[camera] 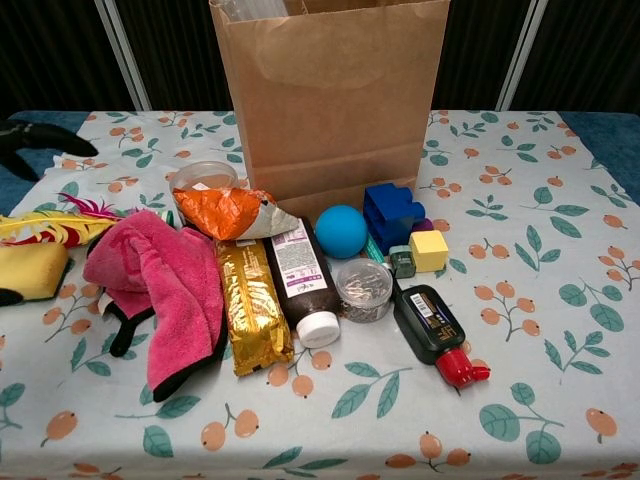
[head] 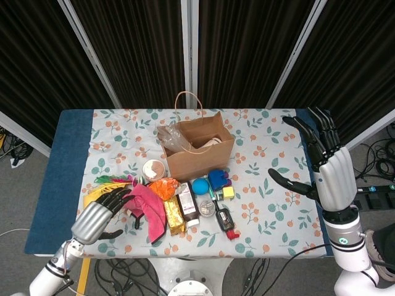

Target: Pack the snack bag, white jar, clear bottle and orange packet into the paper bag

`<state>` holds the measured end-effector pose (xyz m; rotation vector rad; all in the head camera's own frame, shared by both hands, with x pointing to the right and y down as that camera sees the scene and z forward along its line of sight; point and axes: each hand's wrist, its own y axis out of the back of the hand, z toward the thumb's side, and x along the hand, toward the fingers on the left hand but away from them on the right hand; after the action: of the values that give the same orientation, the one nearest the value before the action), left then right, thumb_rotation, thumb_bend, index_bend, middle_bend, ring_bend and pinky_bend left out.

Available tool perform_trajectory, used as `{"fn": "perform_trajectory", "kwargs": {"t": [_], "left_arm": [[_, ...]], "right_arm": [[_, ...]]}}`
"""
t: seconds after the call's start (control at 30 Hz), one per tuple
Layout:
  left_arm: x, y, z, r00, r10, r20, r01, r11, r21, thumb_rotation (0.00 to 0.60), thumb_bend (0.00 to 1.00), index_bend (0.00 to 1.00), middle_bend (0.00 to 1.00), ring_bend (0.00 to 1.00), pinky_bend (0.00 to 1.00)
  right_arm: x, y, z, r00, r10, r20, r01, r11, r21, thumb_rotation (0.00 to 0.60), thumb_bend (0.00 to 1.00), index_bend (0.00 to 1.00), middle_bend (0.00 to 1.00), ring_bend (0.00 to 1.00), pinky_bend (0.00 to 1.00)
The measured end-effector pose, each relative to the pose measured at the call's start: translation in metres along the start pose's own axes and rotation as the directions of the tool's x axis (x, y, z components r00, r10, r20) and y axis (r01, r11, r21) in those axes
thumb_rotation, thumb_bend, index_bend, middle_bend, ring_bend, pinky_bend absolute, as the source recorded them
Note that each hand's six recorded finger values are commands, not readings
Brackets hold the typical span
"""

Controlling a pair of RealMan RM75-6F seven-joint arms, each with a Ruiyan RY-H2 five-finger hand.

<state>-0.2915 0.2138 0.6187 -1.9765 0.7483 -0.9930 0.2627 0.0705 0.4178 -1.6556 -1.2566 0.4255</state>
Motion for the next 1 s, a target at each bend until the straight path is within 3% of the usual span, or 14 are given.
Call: {"fn": "perform_trajectory", "kwargs": {"t": [0.3, 0.6, 1.0], "left_arm": [[0.035, -0.013, 0.034, 0.994, 0.034, 0.101, -0.037, 0.999, 0.027, 0.600, 0.12, 0.28, 0.31, 0.21, 0.35], [0.055, -0.029, 0.043, 0.989, 0.039, 0.143, -0.050, 0.996, 0.070, 0.600, 0.13, 0.30, 0.34, 0.24, 0.38], [0.087, -0.037, 0.053, 0.968, 0.079, 0.236, -0.122, 0.977, 0.175, 0.600, 0.14, 0.35, 0.38, 0.30, 0.43]], "right_arm": [[0.047, -0.007, 0.001, 0.998, 0.062, -0.014, -0.062, 0.997, 0.042, 0.600, 0.05, 0.00, 0.20, 0.02, 0.05], [0.096, 0.002, 0.014, 0.993, 0.109, -0.055, -0.106, 0.993, 0.059, 0.600, 0.05, 0.00, 0.22, 0.03, 0.05], [0.108, 0.006, 0.003, 0.992, 0.119, -0.027, -0.118, 0.991, 0.061, 0.600, 0.05, 0.00, 0.22, 0.03, 0.05]]}}
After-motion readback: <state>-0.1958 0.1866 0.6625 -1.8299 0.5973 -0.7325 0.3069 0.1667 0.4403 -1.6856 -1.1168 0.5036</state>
